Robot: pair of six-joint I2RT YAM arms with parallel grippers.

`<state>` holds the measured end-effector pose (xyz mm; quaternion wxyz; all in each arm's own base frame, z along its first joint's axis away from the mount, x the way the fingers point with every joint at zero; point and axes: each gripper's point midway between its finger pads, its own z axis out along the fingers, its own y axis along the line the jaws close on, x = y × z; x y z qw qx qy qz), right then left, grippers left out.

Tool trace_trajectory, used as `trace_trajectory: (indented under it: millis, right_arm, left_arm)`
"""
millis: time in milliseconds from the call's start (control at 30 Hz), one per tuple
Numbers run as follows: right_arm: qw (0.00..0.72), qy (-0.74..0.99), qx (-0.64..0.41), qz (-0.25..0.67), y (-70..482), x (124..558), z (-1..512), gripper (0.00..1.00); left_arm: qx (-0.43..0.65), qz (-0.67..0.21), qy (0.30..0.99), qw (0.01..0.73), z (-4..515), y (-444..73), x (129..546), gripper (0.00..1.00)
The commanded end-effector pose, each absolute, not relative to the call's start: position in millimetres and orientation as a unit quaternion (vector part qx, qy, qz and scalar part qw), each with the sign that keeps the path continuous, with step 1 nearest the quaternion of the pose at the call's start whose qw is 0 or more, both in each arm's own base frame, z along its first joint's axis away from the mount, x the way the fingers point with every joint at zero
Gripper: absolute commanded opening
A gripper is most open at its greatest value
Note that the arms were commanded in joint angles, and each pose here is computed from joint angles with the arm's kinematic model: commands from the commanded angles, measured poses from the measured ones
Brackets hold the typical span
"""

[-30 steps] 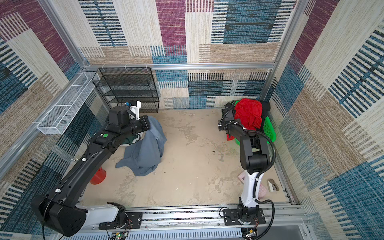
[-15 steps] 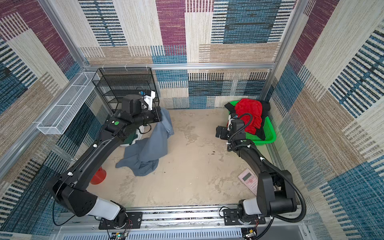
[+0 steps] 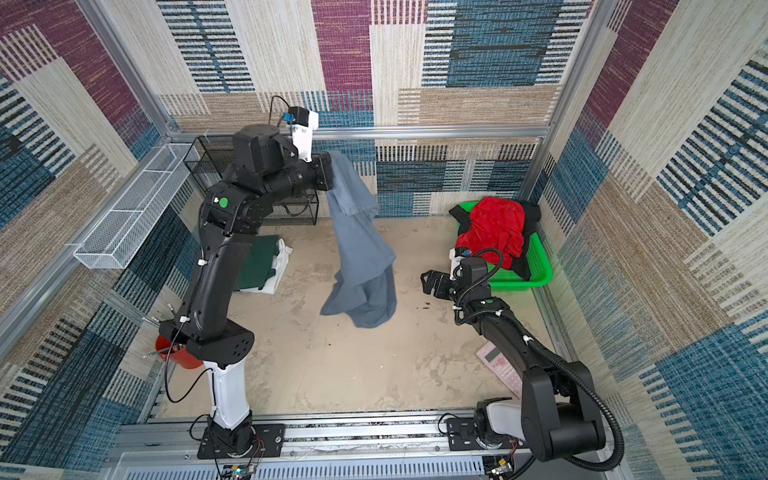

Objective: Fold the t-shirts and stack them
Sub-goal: 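Raise the grey t-shirt with left gripper while right gripper reaches toward it, then grasp the hanging grey t-shirt hem with the right gripper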

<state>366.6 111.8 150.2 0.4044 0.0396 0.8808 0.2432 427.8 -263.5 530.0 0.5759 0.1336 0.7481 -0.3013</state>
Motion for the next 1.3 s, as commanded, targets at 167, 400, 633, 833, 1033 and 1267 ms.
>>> trace_trajectory:
  millis: [167,400,633,833,1033,1267]
  right_arm:
    - [0.356,0.889,0.014,0.29,165.3,356.9,120.7,0.99]
    - [0.302,0.919,0.019,0.251,176.8,349.8,69.1,0.97]
    - [0.276,0.926,0.015,0.258,193.3,355.6,47.6,0.92]
    - [0.266,0.926,0.021,0.266,208.2,368.3,36.3,0.84]
    - [0.269,0.93,0.037,0.25,206.2,380.6,29.6,0.43]
    - [0.292,0.93,0.041,0.219,193.3,383.9,46.2,0.1]
  left_arm:
    - [0.119,-0.227,0.787,0.56,483.7,-234.1,435.1,0.0]
    - [0.105,-0.2,0.817,0.53,451.1,-218.4,442.1,0.0]
    - [0.094,-0.21,0.819,0.526,442.4,-208.9,451.1,0.0]
    - [0.085,-0.212,0.822,0.522,438.6,-199.2,456.6,0.0]
    - [0.071,-0.207,0.825,0.522,434.9,-182.9,458.4,0.0]
    - [0.047,-0.182,0.823,0.536,432.8,-159.7,456.8,0.0]
